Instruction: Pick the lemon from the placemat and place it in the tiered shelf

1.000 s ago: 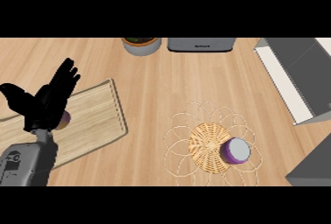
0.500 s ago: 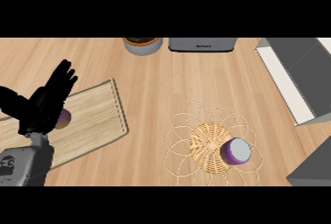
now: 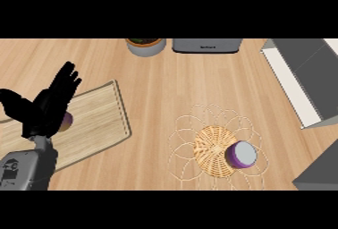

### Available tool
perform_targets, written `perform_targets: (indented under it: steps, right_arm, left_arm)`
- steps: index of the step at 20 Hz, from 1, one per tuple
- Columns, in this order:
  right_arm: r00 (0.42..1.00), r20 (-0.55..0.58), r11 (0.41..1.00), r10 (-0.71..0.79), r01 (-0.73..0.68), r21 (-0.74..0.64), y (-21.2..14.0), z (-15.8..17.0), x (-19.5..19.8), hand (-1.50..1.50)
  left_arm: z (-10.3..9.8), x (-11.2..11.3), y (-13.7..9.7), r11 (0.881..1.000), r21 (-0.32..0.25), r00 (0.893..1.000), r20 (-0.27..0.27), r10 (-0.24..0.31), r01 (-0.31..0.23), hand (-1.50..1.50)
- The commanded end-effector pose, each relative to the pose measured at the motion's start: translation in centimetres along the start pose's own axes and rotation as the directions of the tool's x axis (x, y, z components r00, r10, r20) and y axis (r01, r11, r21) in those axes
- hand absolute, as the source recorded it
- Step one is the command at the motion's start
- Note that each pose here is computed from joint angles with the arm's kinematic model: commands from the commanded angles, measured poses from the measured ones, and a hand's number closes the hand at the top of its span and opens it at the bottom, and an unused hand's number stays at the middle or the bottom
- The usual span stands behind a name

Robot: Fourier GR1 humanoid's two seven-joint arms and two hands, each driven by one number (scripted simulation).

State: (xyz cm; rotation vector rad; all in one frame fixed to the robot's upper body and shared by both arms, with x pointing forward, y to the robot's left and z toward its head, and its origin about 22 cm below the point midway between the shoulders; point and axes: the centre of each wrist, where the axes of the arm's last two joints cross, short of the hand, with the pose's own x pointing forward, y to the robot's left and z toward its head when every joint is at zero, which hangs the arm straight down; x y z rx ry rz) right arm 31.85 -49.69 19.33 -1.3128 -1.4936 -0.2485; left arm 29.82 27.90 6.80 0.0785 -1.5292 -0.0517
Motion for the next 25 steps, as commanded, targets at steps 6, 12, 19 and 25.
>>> perform_targets:
  steps: [6, 12, 19, 25]
  right_arm:
    - [0.984, -0.135, 0.972, -0.117, 0.141, 0.186, -7.4, -1.9, -2.9, -1.50]
    - [0.978, -0.121, 0.962, -0.167, 0.189, 0.197, -14.8, -1.4, -5.5, -1.50]
    - [0.979, 0.000, 0.940, -0.205, 0.197, 0.280, -23.2, -0.3, -7.4, -1.50]
    - [0.983, 0.095, 0.926, -0.156, 0.112, 0.361, -22.4, 2.0, -8.9, -1.50]
  left_arm:
    - [-0.5, 0.4, 0.7, 1.000, 0.011, 1.000, -0.011, -0.006, 0.006, 0.00]
    - [0.4, 0.6, 0.7, 1.000, 0.023, 1.000, -0.002, 0.012, -0.012, 0.00]
    - [0.9, 0.0, -0.1, 1.000, 0.030, 1.000, -0.007, -0.006, 0.006, 0.00]
    - [-0.9, -1.1, 0.0, 1.000, 0.012, 1.000, 0.002, -0.014, 0.014, 0.00]
